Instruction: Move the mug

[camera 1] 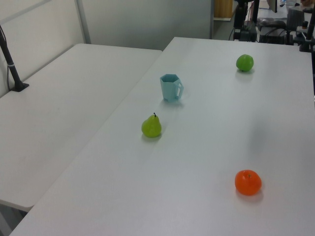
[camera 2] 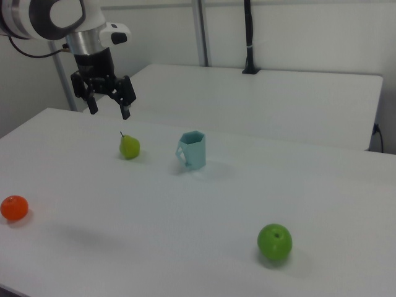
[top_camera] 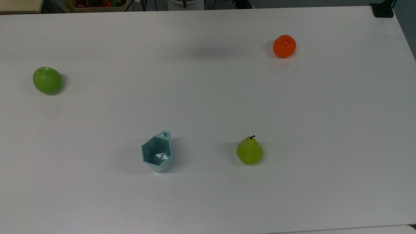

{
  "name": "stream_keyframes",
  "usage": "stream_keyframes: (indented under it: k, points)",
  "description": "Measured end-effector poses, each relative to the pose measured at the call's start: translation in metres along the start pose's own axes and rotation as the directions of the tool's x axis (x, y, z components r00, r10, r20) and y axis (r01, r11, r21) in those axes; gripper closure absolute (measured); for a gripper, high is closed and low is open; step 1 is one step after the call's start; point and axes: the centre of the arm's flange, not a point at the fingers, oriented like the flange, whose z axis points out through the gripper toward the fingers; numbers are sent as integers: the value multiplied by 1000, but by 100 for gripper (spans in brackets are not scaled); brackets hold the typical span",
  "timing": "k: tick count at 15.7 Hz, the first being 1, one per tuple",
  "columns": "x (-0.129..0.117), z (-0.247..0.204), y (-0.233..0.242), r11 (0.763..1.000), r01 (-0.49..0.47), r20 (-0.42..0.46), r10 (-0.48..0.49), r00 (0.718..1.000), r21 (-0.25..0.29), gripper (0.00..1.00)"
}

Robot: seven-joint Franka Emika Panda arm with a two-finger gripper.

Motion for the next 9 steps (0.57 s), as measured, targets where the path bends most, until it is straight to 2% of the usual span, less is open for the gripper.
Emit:
stream_keyframes:
  k: [9]
  points:
    - [-1, 1, 1, 1000, 0, 2, 0, 1000, 0, 0]
